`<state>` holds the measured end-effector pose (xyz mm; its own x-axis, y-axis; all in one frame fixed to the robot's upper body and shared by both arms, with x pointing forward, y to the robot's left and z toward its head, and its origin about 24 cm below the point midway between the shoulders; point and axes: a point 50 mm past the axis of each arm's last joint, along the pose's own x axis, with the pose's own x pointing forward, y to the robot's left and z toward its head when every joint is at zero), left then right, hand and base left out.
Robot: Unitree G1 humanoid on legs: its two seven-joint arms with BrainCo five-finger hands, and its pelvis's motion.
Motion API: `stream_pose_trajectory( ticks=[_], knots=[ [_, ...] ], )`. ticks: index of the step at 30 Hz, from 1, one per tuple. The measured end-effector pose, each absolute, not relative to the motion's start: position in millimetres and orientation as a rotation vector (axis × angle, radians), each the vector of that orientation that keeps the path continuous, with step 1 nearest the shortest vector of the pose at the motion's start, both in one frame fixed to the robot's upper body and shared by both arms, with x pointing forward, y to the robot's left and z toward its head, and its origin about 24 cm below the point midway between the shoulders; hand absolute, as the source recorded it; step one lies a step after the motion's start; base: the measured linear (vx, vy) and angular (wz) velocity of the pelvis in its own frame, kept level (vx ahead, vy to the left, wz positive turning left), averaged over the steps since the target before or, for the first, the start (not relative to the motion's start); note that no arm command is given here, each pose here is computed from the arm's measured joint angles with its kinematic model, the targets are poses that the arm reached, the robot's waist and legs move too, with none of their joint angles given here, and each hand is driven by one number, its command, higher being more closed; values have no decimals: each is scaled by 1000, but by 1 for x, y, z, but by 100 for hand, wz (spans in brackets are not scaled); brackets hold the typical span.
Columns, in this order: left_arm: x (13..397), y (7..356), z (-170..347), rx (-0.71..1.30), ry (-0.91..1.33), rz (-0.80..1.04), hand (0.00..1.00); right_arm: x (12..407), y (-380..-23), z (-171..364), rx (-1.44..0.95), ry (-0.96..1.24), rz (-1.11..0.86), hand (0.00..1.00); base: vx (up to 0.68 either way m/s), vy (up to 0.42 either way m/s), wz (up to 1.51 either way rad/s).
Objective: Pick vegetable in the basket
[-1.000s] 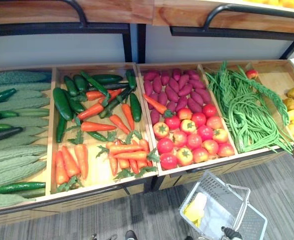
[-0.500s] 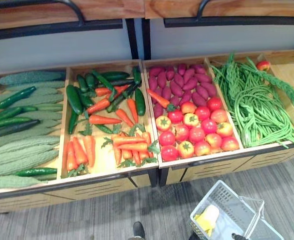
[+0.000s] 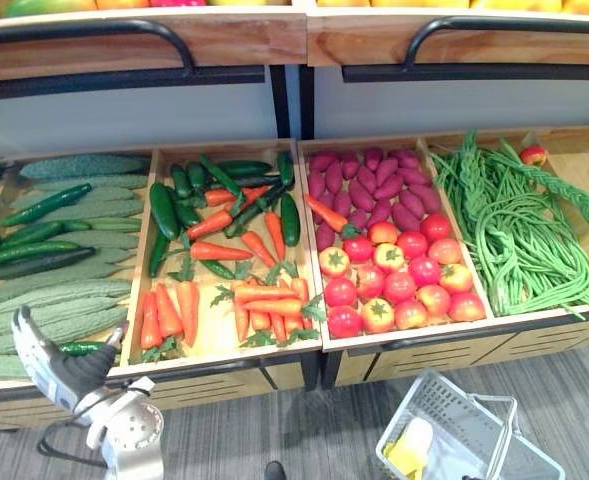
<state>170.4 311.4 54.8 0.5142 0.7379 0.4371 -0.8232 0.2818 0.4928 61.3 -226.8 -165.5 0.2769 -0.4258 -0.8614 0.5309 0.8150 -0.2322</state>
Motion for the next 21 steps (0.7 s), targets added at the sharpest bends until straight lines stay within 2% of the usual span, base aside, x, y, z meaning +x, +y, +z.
stream_pose_trajectory(
  ticks=[4,9,15,21],
  knots=[
    [183,323,57,980,-127,834,0,64,-229,-164,96,1107,-633,100,-93,-14,-19],
    [195,322,53,1178,-97,543,0,57,-236,-163,69,1105,-623,100,-80,-1,-12],
    [204,311,33,1252,-15,234,0,53,-239,-161,26,1098,-599,100,0,-6,-2],
    [216,294,19,1279,23,63,0,63,-234,-159,-29,1073,-512,100,32,-15,-4]
  ],
)
